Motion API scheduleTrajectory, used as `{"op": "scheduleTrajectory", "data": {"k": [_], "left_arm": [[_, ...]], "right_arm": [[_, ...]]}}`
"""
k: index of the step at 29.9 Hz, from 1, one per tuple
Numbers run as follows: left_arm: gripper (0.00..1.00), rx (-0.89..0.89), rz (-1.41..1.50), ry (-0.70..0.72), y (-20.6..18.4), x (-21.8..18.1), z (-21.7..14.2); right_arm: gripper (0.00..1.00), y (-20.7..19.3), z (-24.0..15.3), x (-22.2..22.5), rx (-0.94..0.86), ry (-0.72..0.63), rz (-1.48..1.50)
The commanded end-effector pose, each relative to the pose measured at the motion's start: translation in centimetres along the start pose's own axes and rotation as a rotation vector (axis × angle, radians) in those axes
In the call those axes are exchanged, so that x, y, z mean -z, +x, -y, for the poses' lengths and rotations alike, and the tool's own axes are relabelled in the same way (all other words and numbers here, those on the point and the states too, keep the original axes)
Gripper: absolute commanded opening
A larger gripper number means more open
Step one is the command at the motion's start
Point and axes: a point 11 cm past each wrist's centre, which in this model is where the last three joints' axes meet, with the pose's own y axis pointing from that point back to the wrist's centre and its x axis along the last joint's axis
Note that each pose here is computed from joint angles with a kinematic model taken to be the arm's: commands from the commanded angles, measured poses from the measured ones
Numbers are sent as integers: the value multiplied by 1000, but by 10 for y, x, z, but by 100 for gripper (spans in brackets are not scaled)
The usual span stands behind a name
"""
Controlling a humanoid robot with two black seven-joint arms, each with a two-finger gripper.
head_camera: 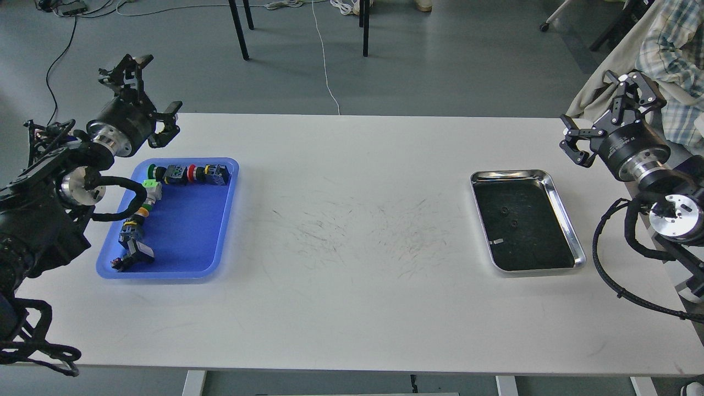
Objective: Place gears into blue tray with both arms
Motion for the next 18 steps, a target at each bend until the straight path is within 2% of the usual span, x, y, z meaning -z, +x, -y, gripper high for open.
{"op": "scheduleTrajectory", "data": {"k": [1,18], "left_arm": [[99,-1,1,0,1,0,0],[99,3,-6,3,-1,1,1]], "right_arm": [[100,1,-1,2,-3,2,-3],[100,2,-1,1,-3,0,-5]]}}
